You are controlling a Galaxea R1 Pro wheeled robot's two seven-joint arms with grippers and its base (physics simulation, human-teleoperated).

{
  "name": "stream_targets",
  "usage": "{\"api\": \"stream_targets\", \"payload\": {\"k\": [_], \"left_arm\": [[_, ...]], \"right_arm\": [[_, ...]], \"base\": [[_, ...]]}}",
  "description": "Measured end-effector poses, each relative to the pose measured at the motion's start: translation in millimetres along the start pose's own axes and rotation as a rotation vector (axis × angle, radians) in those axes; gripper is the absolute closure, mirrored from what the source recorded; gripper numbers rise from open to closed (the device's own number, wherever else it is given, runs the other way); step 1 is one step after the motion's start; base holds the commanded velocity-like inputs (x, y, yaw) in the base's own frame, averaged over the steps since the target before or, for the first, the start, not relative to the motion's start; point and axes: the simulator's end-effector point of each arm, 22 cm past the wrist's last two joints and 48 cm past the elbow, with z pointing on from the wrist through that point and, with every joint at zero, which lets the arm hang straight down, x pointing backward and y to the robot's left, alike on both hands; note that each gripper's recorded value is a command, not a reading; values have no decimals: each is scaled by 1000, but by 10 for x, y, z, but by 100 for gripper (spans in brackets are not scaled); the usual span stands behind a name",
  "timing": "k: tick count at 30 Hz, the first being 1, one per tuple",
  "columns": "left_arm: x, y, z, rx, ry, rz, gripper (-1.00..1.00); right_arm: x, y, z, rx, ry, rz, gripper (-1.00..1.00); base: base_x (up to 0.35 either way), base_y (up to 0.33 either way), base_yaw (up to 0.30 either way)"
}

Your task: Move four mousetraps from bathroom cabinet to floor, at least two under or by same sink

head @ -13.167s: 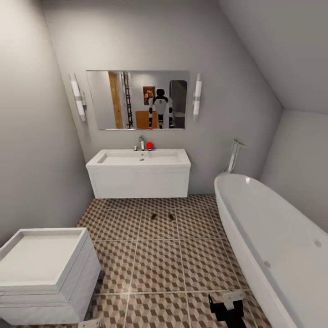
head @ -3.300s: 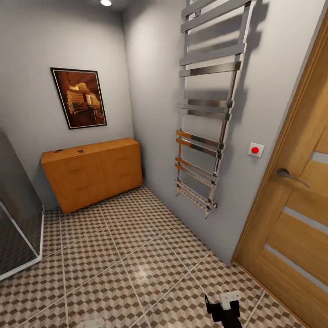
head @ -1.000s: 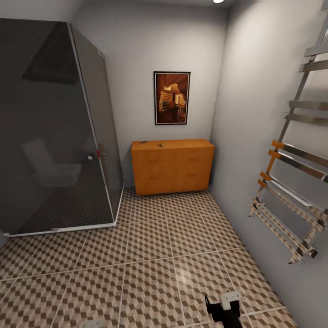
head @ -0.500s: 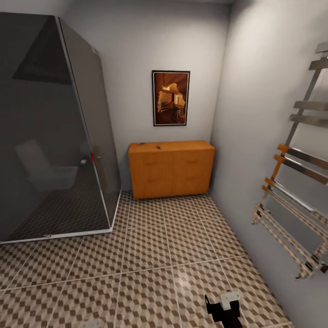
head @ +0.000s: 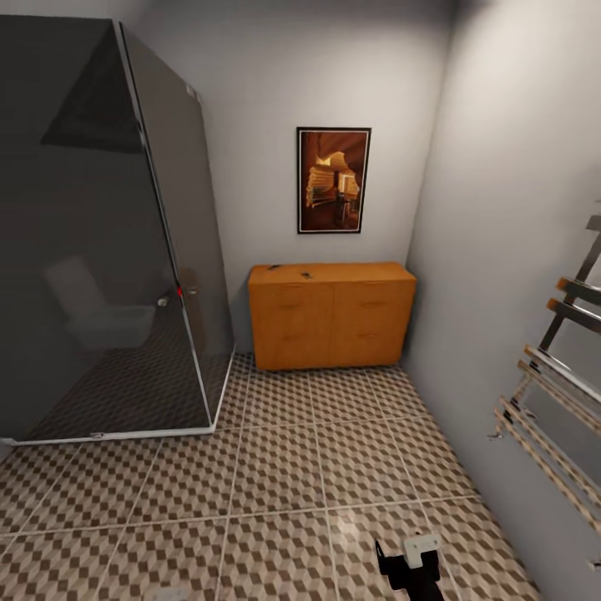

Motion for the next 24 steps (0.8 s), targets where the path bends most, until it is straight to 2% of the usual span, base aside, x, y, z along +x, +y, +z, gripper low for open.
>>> {"api": "stream_targets", "payload": {"k": [6, 24], "left_arm": [[0, 0, 0, 0, 0, 0, -100], [0, -7, -1, 1, 0, 0, -100]], "right_arm": [[2, -6, 0, 0, 0, 0, -100], [3, -10, -2, 1, -1, -1, -100]], "base": [[248, 0, 82], [233, 0, 3]]}}
